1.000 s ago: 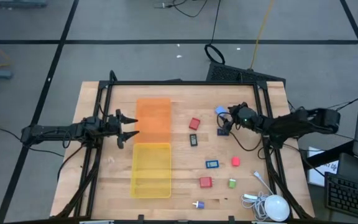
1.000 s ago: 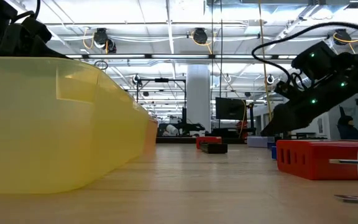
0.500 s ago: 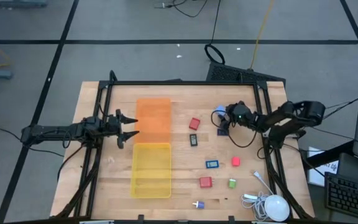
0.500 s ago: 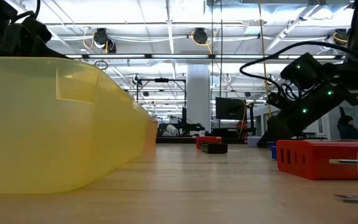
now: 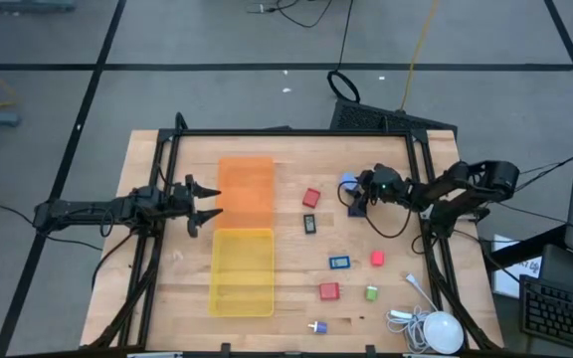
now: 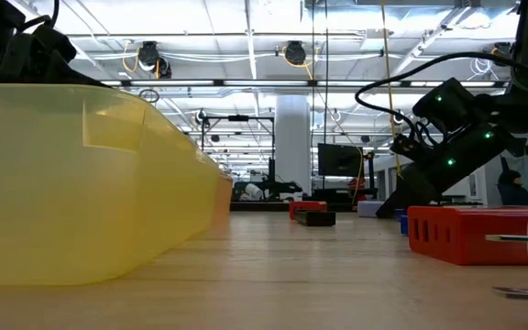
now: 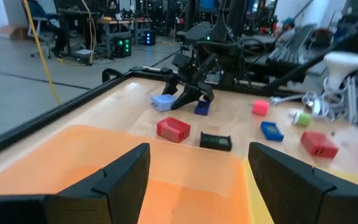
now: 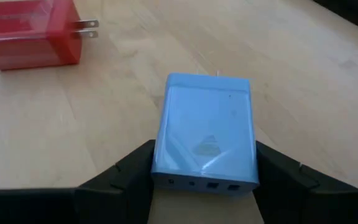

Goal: Sort adapters and digital timers
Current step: Put the light blue adapter into the orange bin

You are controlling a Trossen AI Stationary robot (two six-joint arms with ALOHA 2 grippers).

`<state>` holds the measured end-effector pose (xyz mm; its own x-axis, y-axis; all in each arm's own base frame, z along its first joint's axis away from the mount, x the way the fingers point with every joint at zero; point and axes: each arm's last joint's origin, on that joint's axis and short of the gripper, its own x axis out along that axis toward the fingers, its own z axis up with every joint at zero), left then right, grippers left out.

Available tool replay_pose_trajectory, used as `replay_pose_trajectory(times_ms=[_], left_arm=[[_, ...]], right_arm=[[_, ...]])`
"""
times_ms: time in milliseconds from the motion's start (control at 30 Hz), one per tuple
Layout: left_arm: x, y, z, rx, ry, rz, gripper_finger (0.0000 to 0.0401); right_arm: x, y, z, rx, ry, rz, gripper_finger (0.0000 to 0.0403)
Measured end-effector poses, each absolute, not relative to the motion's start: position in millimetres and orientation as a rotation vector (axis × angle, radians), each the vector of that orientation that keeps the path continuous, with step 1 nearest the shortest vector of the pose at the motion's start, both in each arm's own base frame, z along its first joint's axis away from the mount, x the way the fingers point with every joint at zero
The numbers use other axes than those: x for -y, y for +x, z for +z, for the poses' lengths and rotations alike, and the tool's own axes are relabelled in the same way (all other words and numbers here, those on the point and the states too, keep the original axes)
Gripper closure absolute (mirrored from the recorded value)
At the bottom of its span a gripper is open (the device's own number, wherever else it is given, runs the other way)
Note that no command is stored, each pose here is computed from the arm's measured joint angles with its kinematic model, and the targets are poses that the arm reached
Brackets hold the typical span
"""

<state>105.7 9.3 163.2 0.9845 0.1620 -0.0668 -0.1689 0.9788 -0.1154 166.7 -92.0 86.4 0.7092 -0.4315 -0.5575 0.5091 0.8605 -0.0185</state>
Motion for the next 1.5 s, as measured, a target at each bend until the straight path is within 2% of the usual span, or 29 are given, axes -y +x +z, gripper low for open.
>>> replay_pose_trajectory(times_ms=[200,433,767,1033,1200,1500], left_arm=[[-9,106,163,-0.043,-0.274,0.17,0.0128],[-11,105,166,-0.007,-0.287,0.24,0.0128],[-16,109,168,0.087,-0.531,0.404,0.0127],[-17,126,180,0.188,-0.408,0.349,0.0128],[-18,148,186,0.091,-0.274,0.359,0.0128],[-20,218,223,-0.037,0.014,0.311,0.0128]], right_arm=[[89,182,116,-0.402,0.129,-0.422,0.0198],[64,215,176,-0.197,-0.014,-0.205,0.0198],[27,269,239,-0.159,-0.384,-0.23,0.0198],[19,286,248,-0.152,-0.488,-0.254,0.0193],[17,286,248,-0.155,-0.501,-0.244,0.0194],[17,286,250,-0.127,-0.524,-0.222,0.0193]])
